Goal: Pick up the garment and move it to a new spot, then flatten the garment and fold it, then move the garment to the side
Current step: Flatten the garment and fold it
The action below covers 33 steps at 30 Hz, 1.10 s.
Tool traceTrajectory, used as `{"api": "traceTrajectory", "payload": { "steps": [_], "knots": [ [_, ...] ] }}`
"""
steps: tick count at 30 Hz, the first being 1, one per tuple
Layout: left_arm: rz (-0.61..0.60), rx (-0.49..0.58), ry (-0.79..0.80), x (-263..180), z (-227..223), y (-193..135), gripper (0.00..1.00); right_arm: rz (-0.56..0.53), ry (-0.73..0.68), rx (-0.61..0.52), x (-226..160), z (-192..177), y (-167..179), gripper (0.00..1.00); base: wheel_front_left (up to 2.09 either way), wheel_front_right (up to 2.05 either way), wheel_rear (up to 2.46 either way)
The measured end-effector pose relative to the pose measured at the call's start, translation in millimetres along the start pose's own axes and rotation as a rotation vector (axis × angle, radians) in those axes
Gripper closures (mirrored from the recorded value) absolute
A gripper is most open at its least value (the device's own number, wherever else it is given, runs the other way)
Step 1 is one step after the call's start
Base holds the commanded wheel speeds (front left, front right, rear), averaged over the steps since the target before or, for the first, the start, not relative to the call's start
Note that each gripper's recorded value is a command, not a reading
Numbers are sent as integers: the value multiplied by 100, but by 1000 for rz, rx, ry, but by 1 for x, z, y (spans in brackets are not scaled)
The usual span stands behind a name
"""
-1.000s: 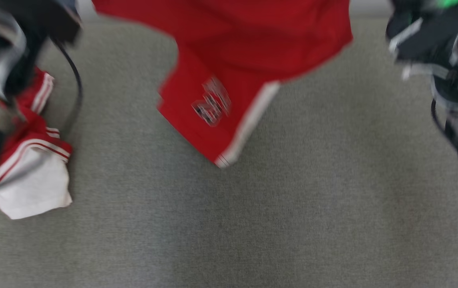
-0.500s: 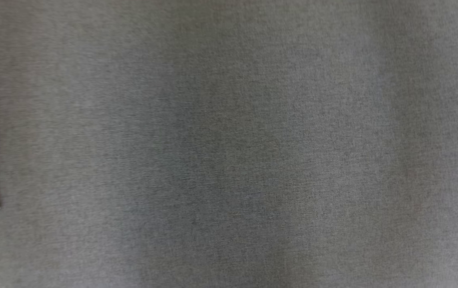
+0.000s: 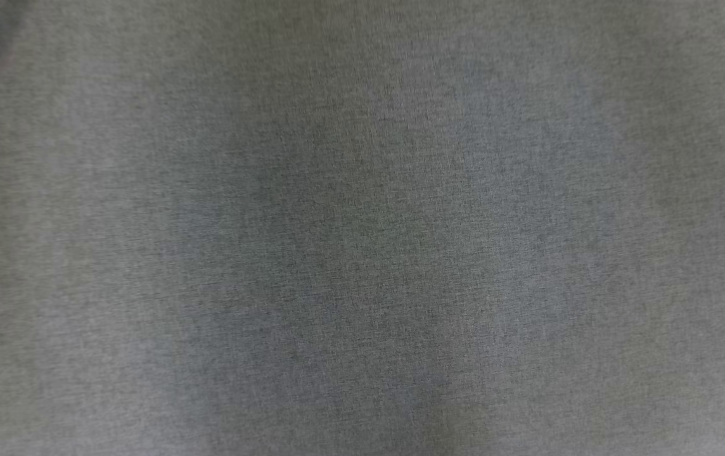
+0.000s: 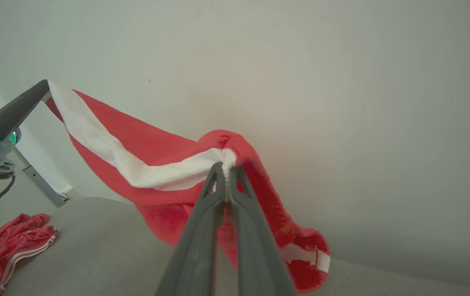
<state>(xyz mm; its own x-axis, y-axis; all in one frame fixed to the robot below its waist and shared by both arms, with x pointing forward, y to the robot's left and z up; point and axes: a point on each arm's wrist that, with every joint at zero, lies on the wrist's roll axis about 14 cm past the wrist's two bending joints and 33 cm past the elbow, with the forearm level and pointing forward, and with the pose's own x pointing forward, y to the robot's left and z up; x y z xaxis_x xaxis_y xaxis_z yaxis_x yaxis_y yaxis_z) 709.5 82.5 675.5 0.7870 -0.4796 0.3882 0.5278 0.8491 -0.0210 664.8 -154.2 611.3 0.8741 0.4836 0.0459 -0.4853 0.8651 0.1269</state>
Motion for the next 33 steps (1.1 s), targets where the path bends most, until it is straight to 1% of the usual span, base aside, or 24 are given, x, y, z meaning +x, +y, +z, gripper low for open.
{"api": "traceTrajectory", "payload": {
  "steps": [2, 5, 9, 10, 12, 17, 21, 22, 24, 29, 31, 33],
  "knots": [
    [-3, -40, 40, -22, -21, -4, 100, 5, 40, 19, -20, -22, 1, 100, 0, 0, 0],
    [15, -92, 107, -61, -45, -9, 100, 9, 106, 89, -56, -55, 7, 100, 0, 0, 0],
    [73, -121, 127, -110, -47, -19, 100, 20, 187, 162, -109, -95, 26, 100, 0, 0, 0],
    [109, -166, 146, -138, -52, -28, 100, 7, 234, 199, -137, -114, 33, 100, 0, 0, 0],
    [144, -200, 181, -170, -60, -37, 100, 10, 276, 240, -159, -128, 45, 100, 0, 0, 0],
    [174, -276, 287, -241, -79, -68, 100, 9, 334, 292, -200, -147, 68, 100, 0, 0, 0],
    [208, -291, 375, -291, -94, -82, 100, 7, 367, 324, -226, -156, 84, 100, 0, 0, 0],
    [221, -308, 383, -300, -95, -86, 100, 7, 377, 333, -232, -159, 88, 100, 0, 0, 0],
    [206, -326, 416, -318, -99, -101, 100, 8, 395, 352, -246, -163, 97, 100, 0, 0, 0],
    [246, -313, 491, -362, -106, -115, 100, -2, 425, 391, -274, -168, 112, 100, 0, 0, 0],
    [276, -328, 488, -371, -103, -117, 100, -7, 448, 398, -287, -173, 117, 100, 0, 0, 0],
    [285, -320, 494, -379, -101, -121, 100, -22, 470, 418, -301, -178, 121, 100, 0, 0, 0]
  ]
}}
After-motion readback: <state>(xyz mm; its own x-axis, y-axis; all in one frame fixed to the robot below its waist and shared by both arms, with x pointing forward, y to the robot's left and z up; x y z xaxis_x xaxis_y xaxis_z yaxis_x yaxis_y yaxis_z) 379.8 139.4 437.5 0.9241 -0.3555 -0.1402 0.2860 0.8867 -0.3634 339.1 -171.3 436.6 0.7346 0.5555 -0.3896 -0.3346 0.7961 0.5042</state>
